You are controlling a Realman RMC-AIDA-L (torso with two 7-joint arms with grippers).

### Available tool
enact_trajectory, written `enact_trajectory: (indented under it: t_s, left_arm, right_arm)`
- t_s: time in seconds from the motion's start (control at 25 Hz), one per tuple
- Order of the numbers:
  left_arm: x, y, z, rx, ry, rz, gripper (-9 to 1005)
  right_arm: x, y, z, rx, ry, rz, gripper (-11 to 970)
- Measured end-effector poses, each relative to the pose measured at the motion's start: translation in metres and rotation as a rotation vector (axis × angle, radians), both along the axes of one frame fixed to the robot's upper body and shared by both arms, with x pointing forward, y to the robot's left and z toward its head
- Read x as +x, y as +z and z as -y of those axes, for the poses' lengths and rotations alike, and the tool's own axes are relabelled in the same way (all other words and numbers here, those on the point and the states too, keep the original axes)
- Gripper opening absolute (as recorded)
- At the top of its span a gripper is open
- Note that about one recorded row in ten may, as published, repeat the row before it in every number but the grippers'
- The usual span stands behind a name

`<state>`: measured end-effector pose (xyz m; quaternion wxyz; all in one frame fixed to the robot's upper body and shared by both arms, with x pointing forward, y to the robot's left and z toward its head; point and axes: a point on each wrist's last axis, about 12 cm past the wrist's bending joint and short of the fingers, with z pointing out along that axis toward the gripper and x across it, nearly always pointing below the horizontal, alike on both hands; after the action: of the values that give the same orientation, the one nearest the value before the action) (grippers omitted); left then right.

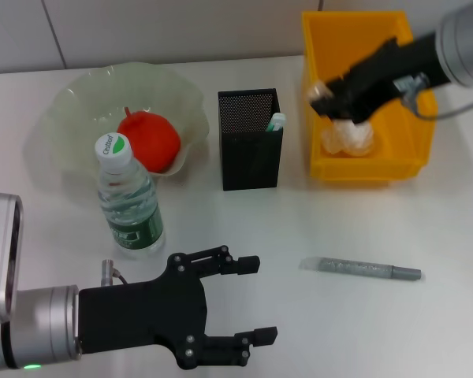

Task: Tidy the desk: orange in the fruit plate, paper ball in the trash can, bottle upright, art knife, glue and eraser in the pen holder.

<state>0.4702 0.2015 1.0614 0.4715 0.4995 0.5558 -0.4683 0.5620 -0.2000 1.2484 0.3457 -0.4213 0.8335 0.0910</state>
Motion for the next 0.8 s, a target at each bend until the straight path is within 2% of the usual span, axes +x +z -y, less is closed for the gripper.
enact_trajectory:
  t_s: [0.24,0.32,0.44,0.8]
  left_arm:
    - [-0.001,0.0,0.0,0.0,-0.002,-0.001,800]
    - [-0.001,-0.001,0.0,0.0,-0.001,-0.002,800]
    - [-0.002,-0.001,0.0,0.0,-0.001,-0.003,800]
    - [-0.001,-0.001,-0.001,0.002,0.0,-0.003,801]
  right_arm:
    - [0.024,0.0,-0.013,0.021,0.018,0.069,271]
    - [0.025,-0.001,-0.015,0.02,0.023,0.07,274]
    - [0.036,-0.01,-0.022,0.023,0.032,0.068,277]
    - [0.051,-0.034,-0.031,0.018,0.047,0.029,288]
